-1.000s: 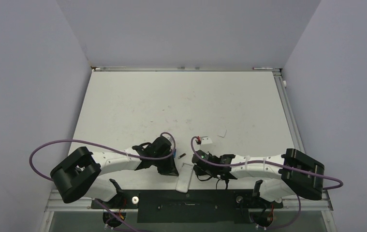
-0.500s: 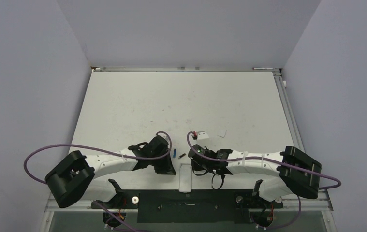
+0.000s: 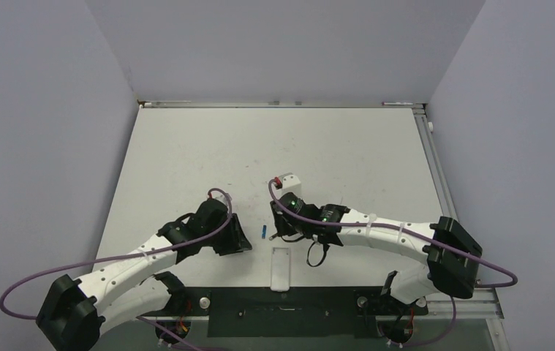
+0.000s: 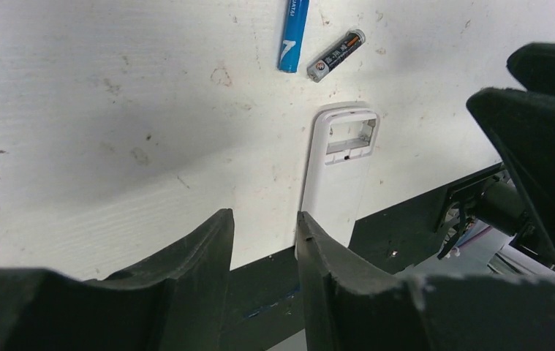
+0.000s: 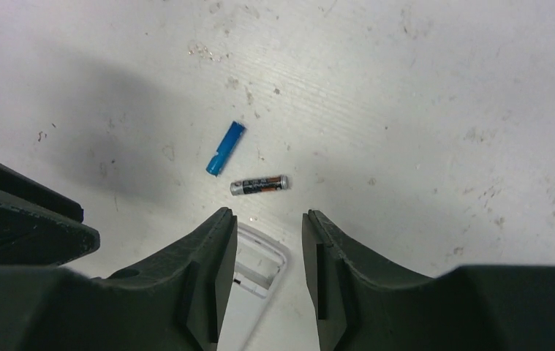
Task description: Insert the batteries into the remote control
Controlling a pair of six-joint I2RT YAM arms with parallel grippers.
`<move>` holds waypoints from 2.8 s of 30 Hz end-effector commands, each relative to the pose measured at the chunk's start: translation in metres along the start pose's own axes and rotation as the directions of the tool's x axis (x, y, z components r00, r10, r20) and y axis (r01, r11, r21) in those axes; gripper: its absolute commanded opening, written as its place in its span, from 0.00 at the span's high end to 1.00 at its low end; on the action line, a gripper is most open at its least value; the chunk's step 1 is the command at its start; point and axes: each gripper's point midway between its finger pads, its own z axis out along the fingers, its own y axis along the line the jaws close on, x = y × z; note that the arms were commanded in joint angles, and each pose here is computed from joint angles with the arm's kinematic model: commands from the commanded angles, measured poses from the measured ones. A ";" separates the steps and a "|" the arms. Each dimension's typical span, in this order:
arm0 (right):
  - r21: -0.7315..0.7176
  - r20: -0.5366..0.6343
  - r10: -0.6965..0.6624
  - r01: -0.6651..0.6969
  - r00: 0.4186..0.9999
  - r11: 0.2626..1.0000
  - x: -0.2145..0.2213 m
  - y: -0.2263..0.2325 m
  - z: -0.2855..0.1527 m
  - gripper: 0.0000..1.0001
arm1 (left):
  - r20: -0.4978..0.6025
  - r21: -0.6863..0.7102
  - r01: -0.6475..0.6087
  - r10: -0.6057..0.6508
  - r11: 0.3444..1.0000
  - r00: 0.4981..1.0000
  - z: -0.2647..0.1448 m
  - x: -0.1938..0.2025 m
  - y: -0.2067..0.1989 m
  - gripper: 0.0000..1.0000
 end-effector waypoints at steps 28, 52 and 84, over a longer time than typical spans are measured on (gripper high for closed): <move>-0.366 0.242 -0.870 0.871 0.429 0.328 -0.021 0.022 0.049 0.51 | 0.109 0.109 0.075 -0.087 0.991 0.990 -0.061 -0.004 -0.005 0.15; -0.402 0.433 -0.884 0.916 0.175 -0.015 -0.014 0.038 0.080 0.55 | 0.128 0.134 0.087 -0.104 0.987 0.986 -0.073 0.000 0.001 0.03; -0.630 0.357 -0.918 0.770 0.172 -0.101 0.049 0.039 0.091 0.62 | 0.148 0.124 0.110 -0.128 0.986 0.981 -0.079 0.002 0.010 0.03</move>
